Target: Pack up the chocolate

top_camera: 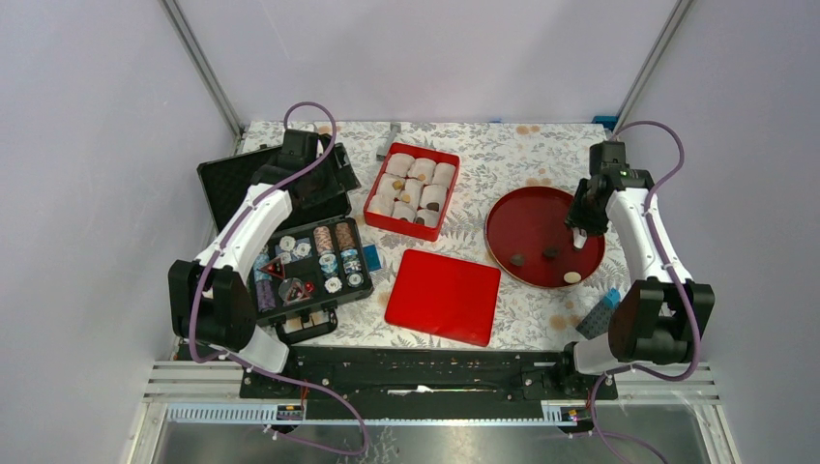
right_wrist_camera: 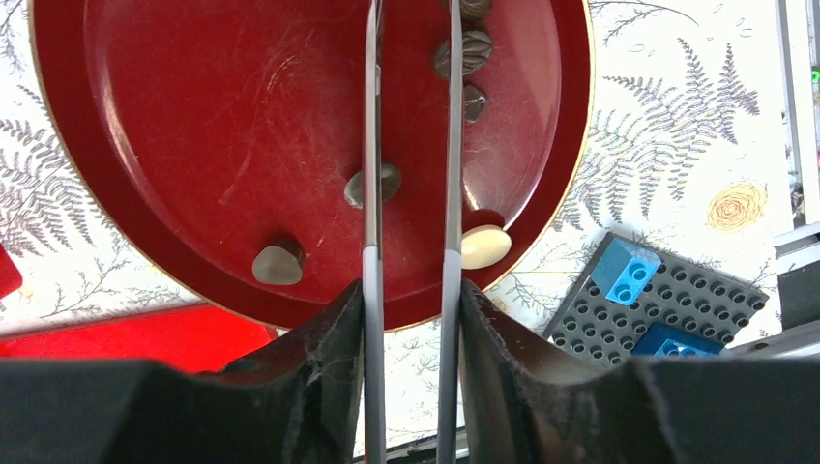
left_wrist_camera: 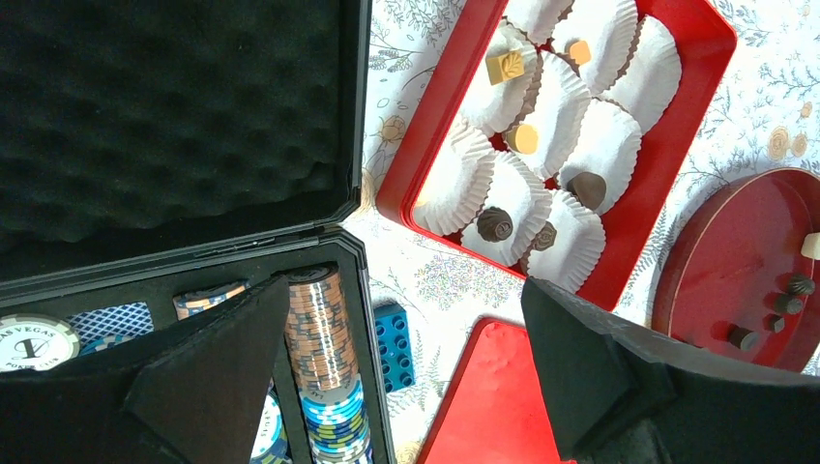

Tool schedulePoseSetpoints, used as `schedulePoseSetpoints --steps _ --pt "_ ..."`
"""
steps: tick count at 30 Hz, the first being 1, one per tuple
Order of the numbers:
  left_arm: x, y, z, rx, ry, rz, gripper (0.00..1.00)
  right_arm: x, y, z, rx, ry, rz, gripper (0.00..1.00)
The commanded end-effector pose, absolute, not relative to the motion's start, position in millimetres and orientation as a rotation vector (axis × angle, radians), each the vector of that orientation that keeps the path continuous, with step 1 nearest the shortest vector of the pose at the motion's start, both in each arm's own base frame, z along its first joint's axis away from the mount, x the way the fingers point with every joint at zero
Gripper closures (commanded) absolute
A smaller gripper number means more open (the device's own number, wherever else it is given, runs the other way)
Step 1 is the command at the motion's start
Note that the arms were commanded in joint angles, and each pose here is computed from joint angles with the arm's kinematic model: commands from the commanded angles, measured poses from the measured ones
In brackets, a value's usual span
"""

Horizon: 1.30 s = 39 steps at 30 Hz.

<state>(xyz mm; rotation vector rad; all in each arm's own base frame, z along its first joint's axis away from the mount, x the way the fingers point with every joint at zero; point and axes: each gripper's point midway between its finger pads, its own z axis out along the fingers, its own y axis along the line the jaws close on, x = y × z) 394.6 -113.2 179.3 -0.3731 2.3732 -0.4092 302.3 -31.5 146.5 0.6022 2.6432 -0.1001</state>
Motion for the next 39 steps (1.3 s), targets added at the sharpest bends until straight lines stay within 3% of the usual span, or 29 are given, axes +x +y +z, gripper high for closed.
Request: schedulePoseSetpoints --steps 1,39 --pt "413 -115 209 -0.340 2.274 -0.441 0.01 315 -43 153 0.597 2.591 -0.118 0.56" --pt "407 -114 204 -0.370 2.284 -0.446 0.01 328 -46 97 0.558 2.681 -0.114 0.50"
